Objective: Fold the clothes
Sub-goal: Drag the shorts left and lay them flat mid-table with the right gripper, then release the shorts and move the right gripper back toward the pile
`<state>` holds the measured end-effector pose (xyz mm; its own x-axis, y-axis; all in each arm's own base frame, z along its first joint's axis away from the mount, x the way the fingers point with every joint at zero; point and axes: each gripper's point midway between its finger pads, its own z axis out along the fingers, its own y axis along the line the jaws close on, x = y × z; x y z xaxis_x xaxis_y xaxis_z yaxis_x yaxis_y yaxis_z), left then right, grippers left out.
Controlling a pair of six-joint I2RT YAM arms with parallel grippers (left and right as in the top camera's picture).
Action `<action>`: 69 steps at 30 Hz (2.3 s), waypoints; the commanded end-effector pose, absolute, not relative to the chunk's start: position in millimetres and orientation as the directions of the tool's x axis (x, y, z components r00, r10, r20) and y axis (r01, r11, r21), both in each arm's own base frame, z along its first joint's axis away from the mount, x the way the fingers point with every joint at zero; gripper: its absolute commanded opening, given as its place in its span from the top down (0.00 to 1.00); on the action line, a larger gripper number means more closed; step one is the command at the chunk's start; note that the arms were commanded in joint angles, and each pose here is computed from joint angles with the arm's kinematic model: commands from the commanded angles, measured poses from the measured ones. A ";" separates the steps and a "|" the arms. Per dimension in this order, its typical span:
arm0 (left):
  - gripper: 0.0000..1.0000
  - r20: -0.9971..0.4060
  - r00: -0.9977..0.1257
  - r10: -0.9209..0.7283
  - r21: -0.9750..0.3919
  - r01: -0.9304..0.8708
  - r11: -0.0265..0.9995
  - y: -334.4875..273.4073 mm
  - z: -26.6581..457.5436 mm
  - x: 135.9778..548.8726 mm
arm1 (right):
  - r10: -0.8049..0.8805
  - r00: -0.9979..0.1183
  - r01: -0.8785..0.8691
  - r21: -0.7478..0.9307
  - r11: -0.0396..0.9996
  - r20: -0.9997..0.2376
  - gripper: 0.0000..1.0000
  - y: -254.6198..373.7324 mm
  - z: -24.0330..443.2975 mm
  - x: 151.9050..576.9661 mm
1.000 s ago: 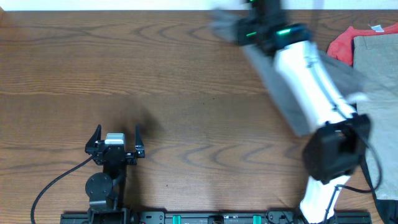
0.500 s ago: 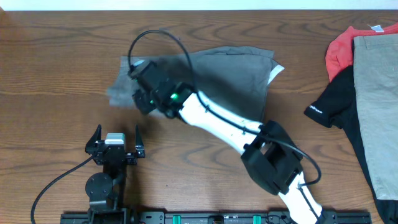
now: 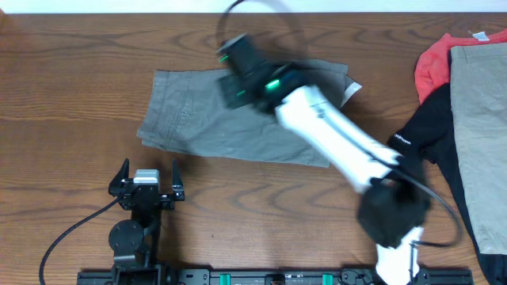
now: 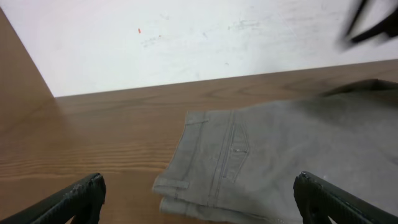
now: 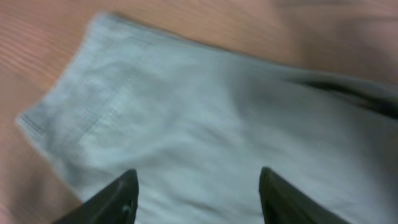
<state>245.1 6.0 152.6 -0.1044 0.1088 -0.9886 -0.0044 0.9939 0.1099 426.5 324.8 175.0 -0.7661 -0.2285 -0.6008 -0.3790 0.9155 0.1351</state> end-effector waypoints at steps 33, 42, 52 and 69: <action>0.02 -0.983 -0.151 0.108 0.105 0.026 0.994 1.9 137.1 244.3 | 0.495 -0.869 0.494 -0.057 0.867 0.005 0.99 -36.6 29.4 379.5; 0.02 -0.983 -0.151 0.107 0.105 0.025 0.994 1.9 137.1 244.3 | 0.503 -0.864 0.503 0.035 0.863 0.020 0.99 -39.6 -17.5 366.1; 0.02 -0.983 -0.150 0.107 0.105 0.025 0.994 1.9 137.3 244.3 | 0.577 -0.816 0.575 -0.058 0.816 0.039 0.99 -73.7 -24.3 343.2; 0.02 -0.983 -0.150 0.108 0.105 0.025 0.994 1.9 137.3 244.3 | 0.817 -0.577 0.761 -0.382 0.525 -0.027 0.99 -164.1 11.3 273.7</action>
